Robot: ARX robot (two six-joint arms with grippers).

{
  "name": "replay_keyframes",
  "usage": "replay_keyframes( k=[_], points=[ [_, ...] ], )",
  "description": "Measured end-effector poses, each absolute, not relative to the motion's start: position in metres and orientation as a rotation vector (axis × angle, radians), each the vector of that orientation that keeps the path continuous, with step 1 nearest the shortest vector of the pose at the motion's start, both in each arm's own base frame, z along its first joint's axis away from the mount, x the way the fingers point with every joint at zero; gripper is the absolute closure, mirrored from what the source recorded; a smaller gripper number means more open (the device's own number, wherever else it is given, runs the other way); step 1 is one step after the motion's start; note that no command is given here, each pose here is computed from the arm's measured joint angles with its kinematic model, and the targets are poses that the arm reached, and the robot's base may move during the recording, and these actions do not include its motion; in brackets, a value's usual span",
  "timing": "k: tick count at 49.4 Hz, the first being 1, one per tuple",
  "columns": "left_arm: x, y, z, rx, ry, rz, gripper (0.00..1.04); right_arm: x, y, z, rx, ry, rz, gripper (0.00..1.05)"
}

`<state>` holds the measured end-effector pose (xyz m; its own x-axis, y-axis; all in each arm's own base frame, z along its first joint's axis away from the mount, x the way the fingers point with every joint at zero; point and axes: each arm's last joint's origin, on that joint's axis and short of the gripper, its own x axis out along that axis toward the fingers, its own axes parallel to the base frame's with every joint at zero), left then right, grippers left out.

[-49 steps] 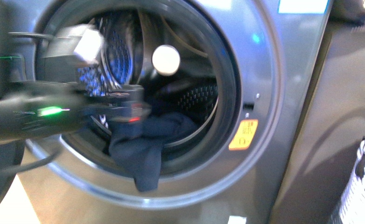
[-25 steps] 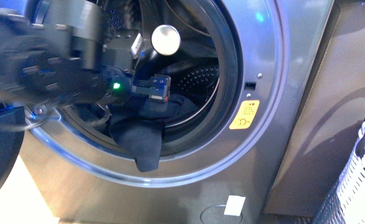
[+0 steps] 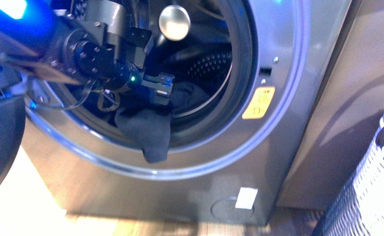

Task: Collect clothes from washing machine

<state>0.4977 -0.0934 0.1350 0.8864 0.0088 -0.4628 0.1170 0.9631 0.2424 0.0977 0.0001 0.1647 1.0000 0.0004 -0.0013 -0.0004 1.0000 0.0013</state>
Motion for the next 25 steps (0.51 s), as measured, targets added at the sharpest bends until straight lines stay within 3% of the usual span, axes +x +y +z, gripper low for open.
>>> replay_keyframes(
  k=[13, 25],
  points=[
    [0.505, -0.092, 0.122, 0.333, 0.542, 0.025, 0.07, 0.098, 0.000, 0.165, 0.001, 0.001, 0.000, 0.08],
    [0.507, -0.106, 0.120, 0.265, 0.663, -0.051, 0.07, 0.098, 0.000, 0.165, 0.001, 0.001, 0.000, 0.08]
  ],
)
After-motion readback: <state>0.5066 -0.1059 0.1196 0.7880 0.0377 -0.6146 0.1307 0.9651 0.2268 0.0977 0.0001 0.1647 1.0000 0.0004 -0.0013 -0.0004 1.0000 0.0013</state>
